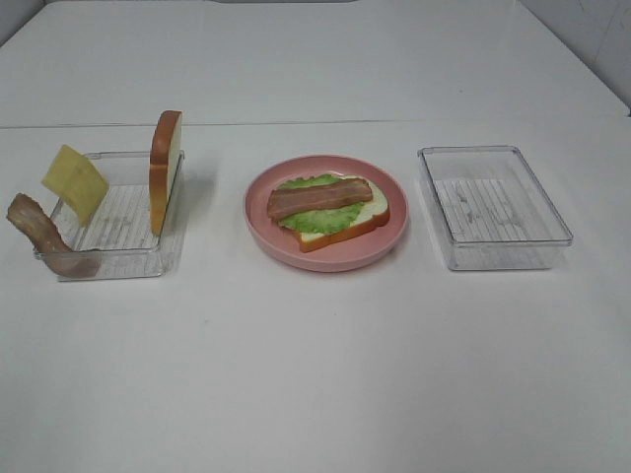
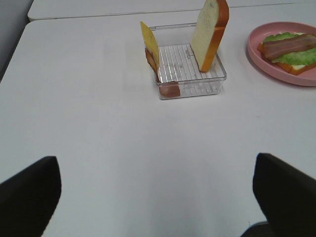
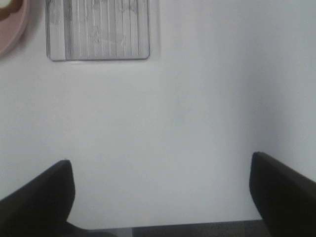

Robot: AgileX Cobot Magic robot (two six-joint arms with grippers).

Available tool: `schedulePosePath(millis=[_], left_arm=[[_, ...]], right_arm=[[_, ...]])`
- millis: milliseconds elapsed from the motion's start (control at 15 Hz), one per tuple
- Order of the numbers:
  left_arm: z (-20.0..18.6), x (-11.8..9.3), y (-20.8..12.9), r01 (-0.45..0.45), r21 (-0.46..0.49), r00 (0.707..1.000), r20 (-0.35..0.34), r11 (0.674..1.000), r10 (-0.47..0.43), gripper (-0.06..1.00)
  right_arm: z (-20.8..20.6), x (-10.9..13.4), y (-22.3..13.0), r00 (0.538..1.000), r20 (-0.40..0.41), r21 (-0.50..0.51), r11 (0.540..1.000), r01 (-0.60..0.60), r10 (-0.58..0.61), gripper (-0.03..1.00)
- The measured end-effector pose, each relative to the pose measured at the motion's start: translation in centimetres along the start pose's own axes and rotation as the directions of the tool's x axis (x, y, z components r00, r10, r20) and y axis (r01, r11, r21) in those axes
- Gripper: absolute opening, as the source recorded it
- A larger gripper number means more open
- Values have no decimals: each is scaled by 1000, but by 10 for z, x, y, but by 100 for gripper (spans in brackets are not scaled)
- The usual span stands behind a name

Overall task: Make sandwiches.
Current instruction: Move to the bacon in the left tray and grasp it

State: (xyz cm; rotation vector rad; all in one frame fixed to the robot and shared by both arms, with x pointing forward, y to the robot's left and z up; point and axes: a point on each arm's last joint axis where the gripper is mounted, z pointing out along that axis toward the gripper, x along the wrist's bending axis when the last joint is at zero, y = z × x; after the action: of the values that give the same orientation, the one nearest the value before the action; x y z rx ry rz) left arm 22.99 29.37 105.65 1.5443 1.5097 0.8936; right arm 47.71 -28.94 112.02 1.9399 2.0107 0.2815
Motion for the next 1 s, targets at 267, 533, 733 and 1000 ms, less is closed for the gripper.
schedulePosePath(millis=[267, 533, 733, 1000], left_arm=[[0, 0, 0, 0, 0, 1000, 0, 1000, 0, 98], [0, 0, 0, 0, 0, 1000, 0, 1000, 0, 98], [0, 0, 0, 0, 0, 1000, 0, 1000, 0, 98], [0, 0, 0, 0, 0, 1000, 0, 1000, 0, 98]], right_arm=[[-1, -1, -69, 1000, -6, -3, 1000, -16, 16, 92], [-1, -4, -136, 1000, -2, -94, 995, -26, 26, 92], [-3, -5, -177, 999, -8, -189, 981, -42, 41, 92], [-5, -6, -222, 998, -21, -364, 929, -64, 60, 92]])
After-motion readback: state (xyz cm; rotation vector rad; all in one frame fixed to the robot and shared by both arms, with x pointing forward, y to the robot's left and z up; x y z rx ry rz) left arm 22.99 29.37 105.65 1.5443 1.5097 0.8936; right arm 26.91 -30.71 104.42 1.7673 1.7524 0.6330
